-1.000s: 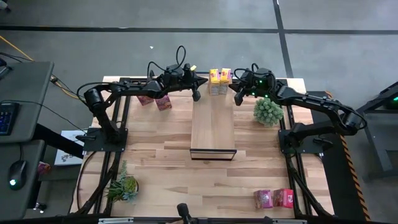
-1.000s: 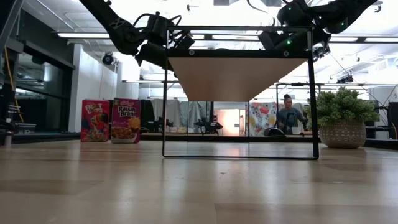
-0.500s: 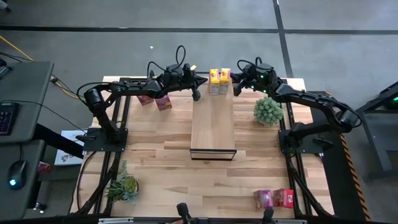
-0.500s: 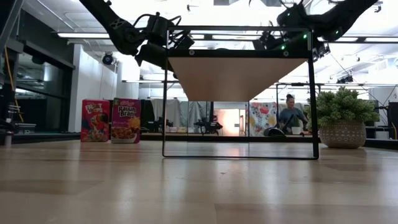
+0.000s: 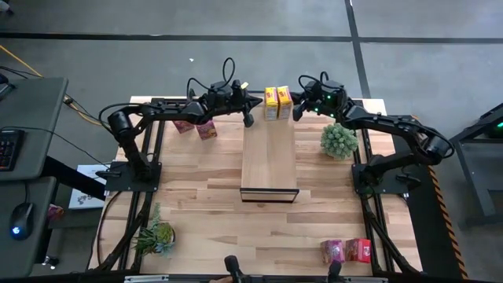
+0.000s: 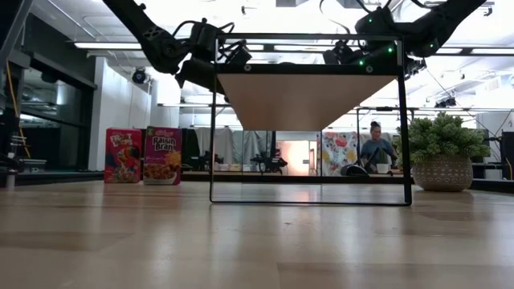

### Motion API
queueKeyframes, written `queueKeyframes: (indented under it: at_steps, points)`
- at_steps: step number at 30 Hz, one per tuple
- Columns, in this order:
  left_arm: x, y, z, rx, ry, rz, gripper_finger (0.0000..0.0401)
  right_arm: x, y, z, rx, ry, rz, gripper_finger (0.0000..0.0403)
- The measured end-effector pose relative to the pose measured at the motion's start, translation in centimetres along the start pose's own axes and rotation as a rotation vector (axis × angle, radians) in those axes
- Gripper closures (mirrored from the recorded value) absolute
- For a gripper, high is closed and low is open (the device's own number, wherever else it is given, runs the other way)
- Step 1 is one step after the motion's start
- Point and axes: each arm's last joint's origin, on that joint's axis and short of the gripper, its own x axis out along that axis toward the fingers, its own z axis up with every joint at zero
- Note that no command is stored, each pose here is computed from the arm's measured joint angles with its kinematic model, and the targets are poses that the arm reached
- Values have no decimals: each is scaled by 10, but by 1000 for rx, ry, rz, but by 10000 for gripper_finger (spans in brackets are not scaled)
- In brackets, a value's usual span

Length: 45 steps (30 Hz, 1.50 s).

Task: Stack cereal on shelf
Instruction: Adjust the yellow cereals box on the shelf

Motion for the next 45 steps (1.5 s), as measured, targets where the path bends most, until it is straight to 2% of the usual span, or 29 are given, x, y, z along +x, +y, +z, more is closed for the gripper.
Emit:
queueKeyframes:
  at_steps: [7,13,16,24,40,45]
  points:
    - [7,-1,-11,-1,22,-7,401,-4,1,2,15,5,-2,403]
    - [7,-1,-10,-2,13,-12,401,-19,2,-1,8,103,-47,403]
    - [7,-1,-9,-7,0,-11,401,-21,4,-2,23,126,-16,403]
    - [7,-1,-9,-8,0,-12,401,-19,16,-1,11,110,50,403]
    - [7,-2,-4,-1,-49,-29,401,-19,21,0,12,100,75,403]
    - [4,4,-3,27,-26,37,401,-20,20,0,-18,98,72,403]
